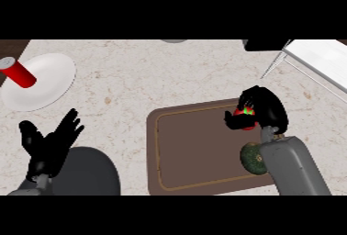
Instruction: Pick the tomato from the tray and place it in the tiered shelf
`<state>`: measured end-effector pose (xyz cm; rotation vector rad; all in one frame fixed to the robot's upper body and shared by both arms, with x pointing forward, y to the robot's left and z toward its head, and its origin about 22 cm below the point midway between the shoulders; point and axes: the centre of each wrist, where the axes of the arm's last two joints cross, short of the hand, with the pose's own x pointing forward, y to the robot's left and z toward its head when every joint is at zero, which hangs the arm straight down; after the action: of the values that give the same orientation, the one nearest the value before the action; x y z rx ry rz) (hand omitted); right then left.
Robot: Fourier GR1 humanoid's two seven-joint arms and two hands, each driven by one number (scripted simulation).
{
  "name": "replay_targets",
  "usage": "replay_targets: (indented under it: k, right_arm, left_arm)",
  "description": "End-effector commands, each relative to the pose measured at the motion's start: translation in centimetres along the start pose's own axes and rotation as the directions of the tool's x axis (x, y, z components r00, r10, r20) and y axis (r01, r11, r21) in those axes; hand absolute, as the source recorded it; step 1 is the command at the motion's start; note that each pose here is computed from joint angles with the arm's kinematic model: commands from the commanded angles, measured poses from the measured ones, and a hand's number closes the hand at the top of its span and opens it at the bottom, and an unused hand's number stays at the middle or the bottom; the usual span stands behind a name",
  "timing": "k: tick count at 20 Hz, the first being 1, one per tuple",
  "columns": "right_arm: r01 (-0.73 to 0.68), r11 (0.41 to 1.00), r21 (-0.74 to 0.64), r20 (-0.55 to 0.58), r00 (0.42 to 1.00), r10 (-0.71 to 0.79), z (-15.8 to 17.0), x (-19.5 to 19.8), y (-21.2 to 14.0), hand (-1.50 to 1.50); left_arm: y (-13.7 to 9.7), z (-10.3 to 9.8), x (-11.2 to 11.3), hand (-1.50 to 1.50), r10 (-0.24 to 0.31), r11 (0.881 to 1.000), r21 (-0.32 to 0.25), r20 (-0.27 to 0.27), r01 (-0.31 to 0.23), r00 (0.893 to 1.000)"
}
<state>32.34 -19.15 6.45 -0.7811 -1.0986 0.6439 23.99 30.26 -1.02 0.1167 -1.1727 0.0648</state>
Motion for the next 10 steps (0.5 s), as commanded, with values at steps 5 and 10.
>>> replay_targets:
  k: [5, 10]
  right_arm:
    - [0.065, 0.867, -0.494, -0.170, 0.971, -0.169, 1.3, 8.1, -7.7, 1.50]
    - [0.028, 0.774, -0.632, -0.214, 0.954, -0.209, 4.6, 12.6, -13.5, 1.50]
  left_arm:
    - [0.3, -0.4, -1.5, 0.00, 0.004, 1.000, -0.017, -0.071, -0.005, 0.997]
    - [0.2, -0.6, -1.1, 0.00, -0.010, 1.000, -0.013, -0.083, 0.009, 0.996]
